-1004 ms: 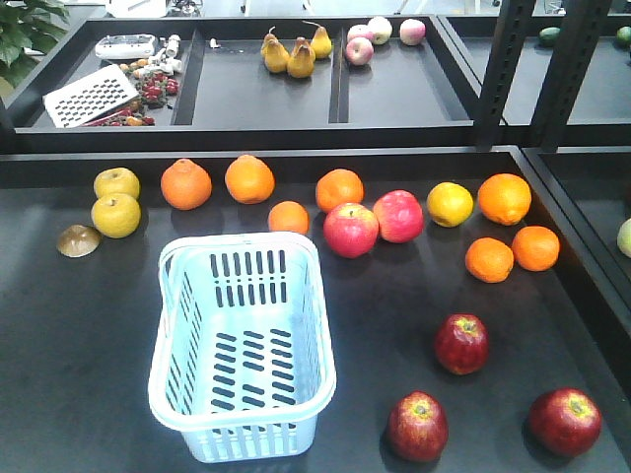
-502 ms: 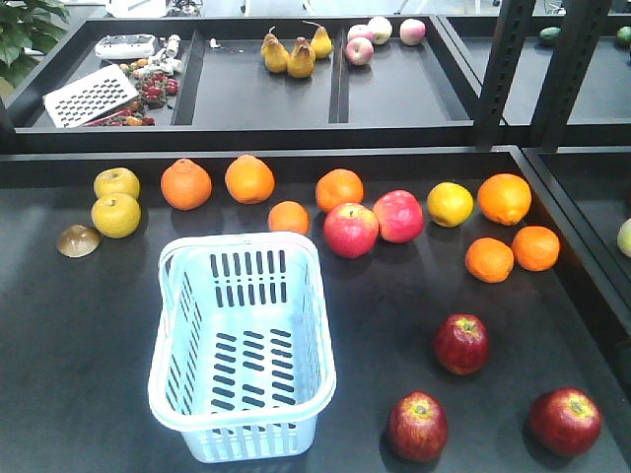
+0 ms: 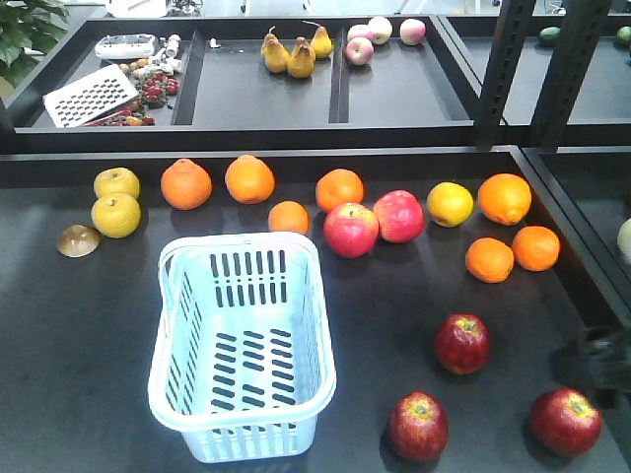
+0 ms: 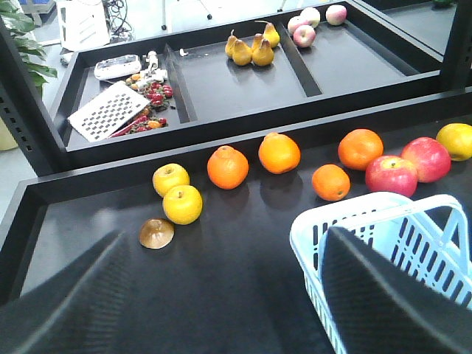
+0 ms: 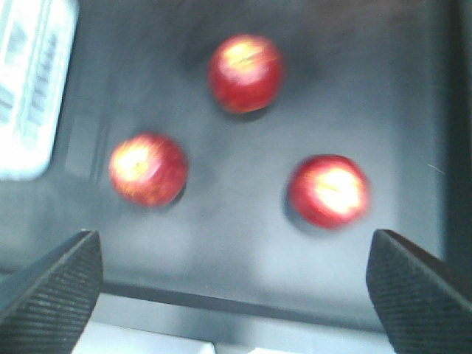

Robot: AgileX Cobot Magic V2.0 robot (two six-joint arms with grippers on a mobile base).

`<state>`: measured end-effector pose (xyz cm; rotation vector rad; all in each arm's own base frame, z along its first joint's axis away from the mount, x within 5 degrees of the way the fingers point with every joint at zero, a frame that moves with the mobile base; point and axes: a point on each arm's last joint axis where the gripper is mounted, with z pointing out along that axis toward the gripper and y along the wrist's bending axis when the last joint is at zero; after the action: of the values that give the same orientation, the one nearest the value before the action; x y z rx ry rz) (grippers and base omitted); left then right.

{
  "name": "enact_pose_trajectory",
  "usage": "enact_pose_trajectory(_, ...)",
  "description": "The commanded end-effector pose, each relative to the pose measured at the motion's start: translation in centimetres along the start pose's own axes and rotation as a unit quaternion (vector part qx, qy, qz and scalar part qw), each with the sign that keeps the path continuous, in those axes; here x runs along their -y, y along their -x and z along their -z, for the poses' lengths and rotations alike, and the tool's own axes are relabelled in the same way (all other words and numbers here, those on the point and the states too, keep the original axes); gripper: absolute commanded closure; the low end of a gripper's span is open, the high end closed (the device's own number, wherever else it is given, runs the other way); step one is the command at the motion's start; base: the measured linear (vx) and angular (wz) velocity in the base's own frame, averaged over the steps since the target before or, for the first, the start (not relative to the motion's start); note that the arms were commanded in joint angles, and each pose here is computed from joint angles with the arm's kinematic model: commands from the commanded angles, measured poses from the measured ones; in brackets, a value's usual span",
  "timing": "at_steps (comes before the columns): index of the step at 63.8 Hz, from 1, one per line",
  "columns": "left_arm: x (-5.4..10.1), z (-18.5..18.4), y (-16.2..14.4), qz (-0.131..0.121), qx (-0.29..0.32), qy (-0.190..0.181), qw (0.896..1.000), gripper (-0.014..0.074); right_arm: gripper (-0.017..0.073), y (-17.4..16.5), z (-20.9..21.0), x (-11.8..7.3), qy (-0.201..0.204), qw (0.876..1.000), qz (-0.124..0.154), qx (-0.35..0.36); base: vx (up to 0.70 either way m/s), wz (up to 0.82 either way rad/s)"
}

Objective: Pick three apples into basket with both arms
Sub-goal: 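Reach the right gripper down and grasp the nearest red apple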

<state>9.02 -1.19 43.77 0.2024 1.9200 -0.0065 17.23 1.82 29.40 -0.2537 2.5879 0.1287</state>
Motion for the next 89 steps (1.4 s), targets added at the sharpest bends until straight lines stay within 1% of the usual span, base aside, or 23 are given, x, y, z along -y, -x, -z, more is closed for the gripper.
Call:
enact_pose_trajectory(1,-0.2,0.5,1.2,0.001,0.043,0.001,0.999,0.0071,-0.0147,2.0,-1.4,-0.9,0.012,0.998,0.053,0.02,0.0,0.0)
enact_pose_trajectory(7,-0.2,0.5,1.2,0.001,0.043,0.001,0.999,0.0071,-0.0146,2.6,-3.9,-2.0,0.017,0.995,0.094,-0.011,0.0,0.0)
enact_pose_trajectory(13,-0.2,0.5,1.2,0.001,0.043,0.001,0.999,0.0071,-0.0146,3.0,-6.7,-3.3,0.03,0.991,0.121,-0.044,0.0,0.0)
enact_pose_trajectory(19,-0.2,0.5,1.2,0.001,0.043,0.001,0.999,0.0071,-0.0143,3.1,-9.1,-4.5,0.043,0.987,0.139,-0.069,0.0,0.0)
enact_pose_trajectory(33,-0.2,0.5,1.2,0.001,0.043,0.001,0.999,0.0071,-0.0134,2.6,-13.9,-6.9,0.058,0.978,0.169,-0.105,0.0,0.0)
enact_pose_trajectory(37,-0.2,0.5,1.2,0.001,0.043,0.001,0.999,0.0071,-0.0133,2.4,-15.2,-7.5,0.06,0.977,0.174,-0.109,0.0,0.0)
enact_pose_trajectory(41,-0.2,0.5,1.2,0.001,0.043,0.001,0.999,0.0071,-0.0132,2.3,-16.4,-7.8,0.062,0.977,0.173,-0.113,0.0,0.0)
enact_pose_trajectory(58,-0.2,0.5,1.2,0.001,0.043,0.001,0.999,0.0071,-0.0127,3.1,-20.3,-8.3,0.064,0.974,0.162,-0.149,0.0,0.0)
enact_pose_trajectory(73,-0.2,0.5,1.2,0.001,0.043,0.001,0.999,0.0071,-0.0104,1.9,-23.3,-8.3,0.062,0.967,0.159,-0.191,0.0,0.0)
enact_pose_trajectory(77,-0.2,0.5,1.2,0.001,0.043,0.001,0.999,0.0071,-0.0078,1.7,-23.7,-8.3,0.061,0.966,0.158,-0.195,0.0,0.0)
enact_pose_trajectory(80,-0.2,0.5,1.2,0.001,0.043,0.001,0.999,0.0071,-0.0041,1.6,-23.8,-8.3,0.061,0.966,0.157,-0.198,0.0,0.0)
enact_pose_trajectory(89,-0.2,0.5,1.2,0.001,0.043,0.001,0.999,0.0071,0.0119,1.7,-23.6,-8.3,0.062,0.966,0.156,-0.197,0.0,0.0)
